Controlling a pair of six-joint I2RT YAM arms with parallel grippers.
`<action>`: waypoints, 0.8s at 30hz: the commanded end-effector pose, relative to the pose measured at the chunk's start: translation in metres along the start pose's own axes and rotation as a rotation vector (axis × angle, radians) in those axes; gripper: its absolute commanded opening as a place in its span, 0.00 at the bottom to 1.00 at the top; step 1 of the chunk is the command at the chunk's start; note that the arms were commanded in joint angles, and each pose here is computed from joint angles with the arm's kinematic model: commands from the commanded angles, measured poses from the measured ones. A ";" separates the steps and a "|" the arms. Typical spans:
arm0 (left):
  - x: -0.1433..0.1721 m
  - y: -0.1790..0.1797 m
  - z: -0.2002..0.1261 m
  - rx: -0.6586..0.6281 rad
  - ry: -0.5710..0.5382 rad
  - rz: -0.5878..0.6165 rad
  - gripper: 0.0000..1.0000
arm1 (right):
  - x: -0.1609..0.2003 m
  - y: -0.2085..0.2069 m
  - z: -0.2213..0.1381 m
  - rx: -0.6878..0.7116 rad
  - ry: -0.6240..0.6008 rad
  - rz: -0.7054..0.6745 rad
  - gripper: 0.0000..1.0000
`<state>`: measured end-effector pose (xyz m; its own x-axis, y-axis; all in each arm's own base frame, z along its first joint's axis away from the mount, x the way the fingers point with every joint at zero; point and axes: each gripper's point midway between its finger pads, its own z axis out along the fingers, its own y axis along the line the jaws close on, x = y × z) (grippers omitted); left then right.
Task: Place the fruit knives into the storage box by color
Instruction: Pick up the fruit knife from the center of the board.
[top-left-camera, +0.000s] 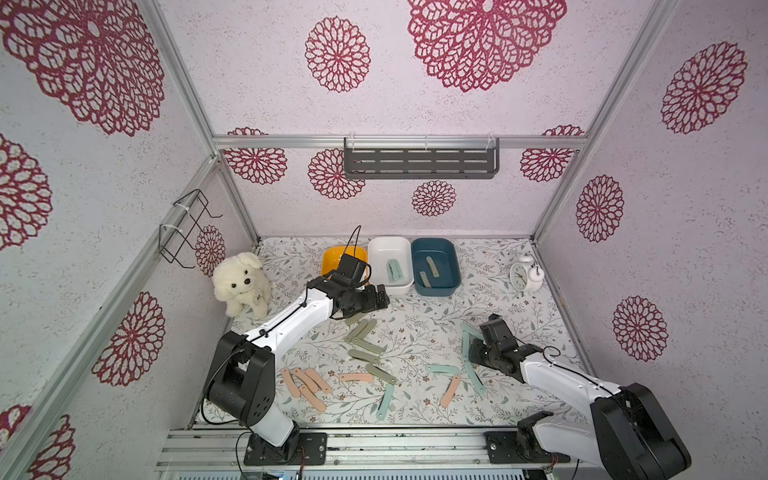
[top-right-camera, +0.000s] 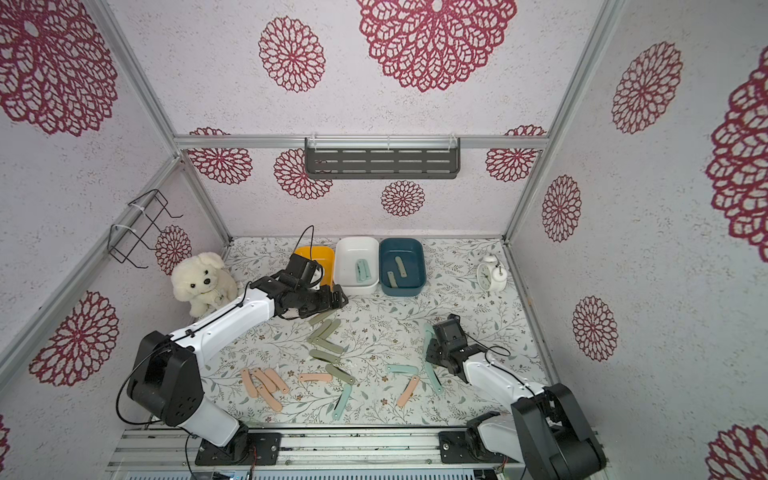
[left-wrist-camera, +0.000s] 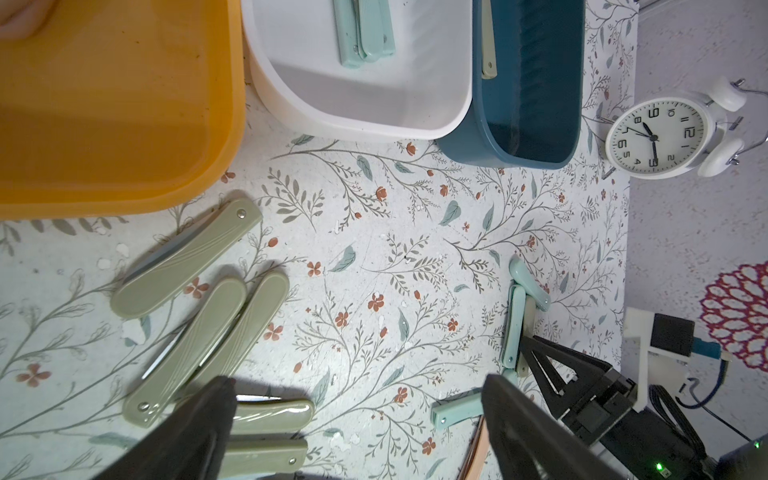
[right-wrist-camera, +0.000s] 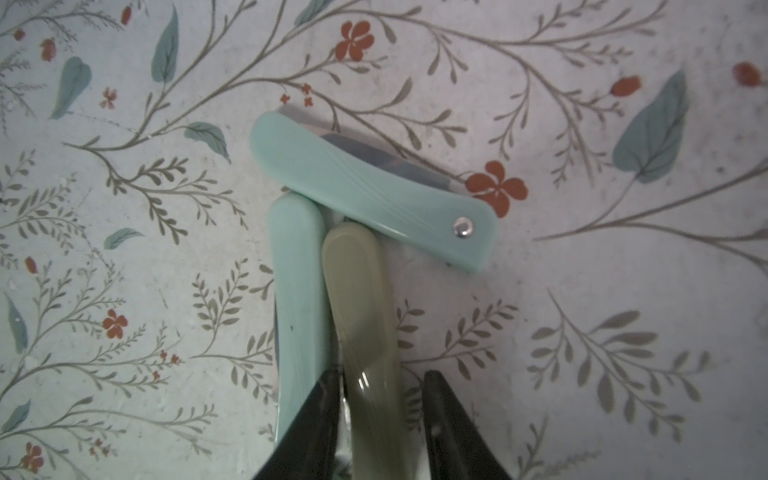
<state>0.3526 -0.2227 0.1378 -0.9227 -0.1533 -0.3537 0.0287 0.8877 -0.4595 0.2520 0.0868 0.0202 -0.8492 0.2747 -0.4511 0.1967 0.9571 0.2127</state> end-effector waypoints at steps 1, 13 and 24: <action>-0.012 -0.011 -0.003 0.033 -0.026 0.013 0.97 | 0.014 -0.017 0.004 0.102 0.071 -0.041 0.36; -0.011 -0.010 -0.005 0.029 -0.026 0.024 0.97 | 0.000 -0.005 0.019 0.101 0.078 -0.061 0.36; -0.016 -0.012 -0.010 0.035 -0.038 0.032 0.97 | -0.001 -0.015 0.024 0.135 0.084 -0.066 0.33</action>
<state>0.3561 -0.2242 0.1426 -0.9202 -0.1466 -0.3629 0.0427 0.8841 -0.4653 0.2853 0.0883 0.0196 -0.8494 0.2336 -0.4732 0.1901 0.9719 0.1386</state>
